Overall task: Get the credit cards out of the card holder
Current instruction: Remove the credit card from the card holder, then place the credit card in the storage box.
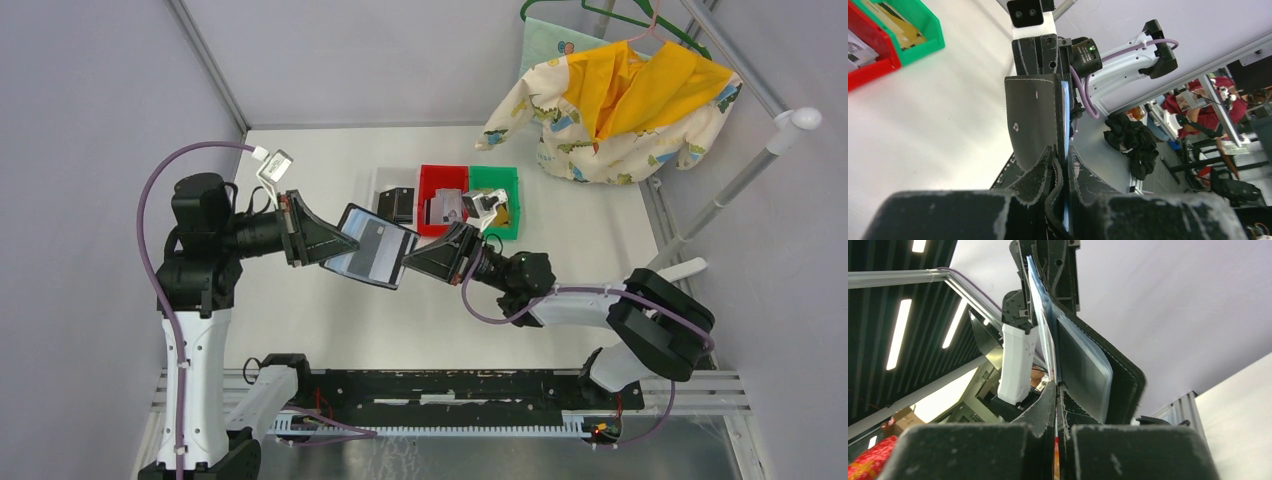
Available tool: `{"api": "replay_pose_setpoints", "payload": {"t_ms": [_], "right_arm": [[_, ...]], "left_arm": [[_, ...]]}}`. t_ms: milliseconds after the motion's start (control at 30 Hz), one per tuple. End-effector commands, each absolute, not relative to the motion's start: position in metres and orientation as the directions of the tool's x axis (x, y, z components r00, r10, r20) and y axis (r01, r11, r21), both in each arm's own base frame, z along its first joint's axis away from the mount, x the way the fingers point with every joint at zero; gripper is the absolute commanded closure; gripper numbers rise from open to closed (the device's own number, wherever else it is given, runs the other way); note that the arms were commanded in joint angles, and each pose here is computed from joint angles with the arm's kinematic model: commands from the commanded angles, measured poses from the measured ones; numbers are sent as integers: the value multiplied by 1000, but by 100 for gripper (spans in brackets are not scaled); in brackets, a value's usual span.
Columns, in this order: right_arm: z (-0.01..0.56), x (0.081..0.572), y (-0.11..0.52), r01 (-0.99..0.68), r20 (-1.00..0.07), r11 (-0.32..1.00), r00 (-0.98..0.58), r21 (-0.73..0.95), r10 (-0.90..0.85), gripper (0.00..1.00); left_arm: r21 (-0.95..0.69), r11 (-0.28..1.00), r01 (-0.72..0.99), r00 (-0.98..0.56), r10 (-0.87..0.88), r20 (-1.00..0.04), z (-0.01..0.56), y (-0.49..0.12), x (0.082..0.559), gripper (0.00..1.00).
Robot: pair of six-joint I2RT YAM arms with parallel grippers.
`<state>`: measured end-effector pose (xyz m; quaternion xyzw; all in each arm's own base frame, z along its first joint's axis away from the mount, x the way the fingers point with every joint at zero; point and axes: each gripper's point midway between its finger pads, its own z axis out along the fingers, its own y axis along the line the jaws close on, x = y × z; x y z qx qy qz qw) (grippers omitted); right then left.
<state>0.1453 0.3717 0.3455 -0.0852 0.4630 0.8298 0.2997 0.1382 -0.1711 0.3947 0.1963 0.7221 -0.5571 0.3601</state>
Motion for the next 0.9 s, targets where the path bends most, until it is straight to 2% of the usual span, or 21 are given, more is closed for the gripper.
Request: {"api": "replay_pose_setpoints", "payload": {"t_ms": [0,133,233,333,433,533,600,867], "right_arm": [[407,113,299,-742,-451,-543,-670,394,590,100],[396,127,283,-761,-471,-481,-647,435,599,100],[379,149,283,-787,-531,-365,-609,497,589,100],[345,191,297,-787,-630,-145,-576,599,522,100],[300,240,308,-765,-737,129,-540,631,407,100],[259,291,304,-717,-823,404,-497,568,273,100],[245,318,299,-677,-840,509,-498,531,214,100],[180,395,291,-559,-830,734,-558,387,13,100]], "left_arm": [[-559,331,760,-564,-89,-821,412,-169,130,98],[-491,417,765,-518,-56,-854,404,-162,140,98],[-431,475,767,-477,-27,-878,396,-156,146,98],[-382,520,764,-446,-4,-895,389,-150,152,98],[-358,530,769,-432,18,-902,383,-148,153,98],[-341,539,770,-425,34,-905,379,-146,152,98],[-337,532,777,-420,40,-906,378,-147,151,98],[-347,492,799,-416,34,-909,383,-151,141,98]]}}
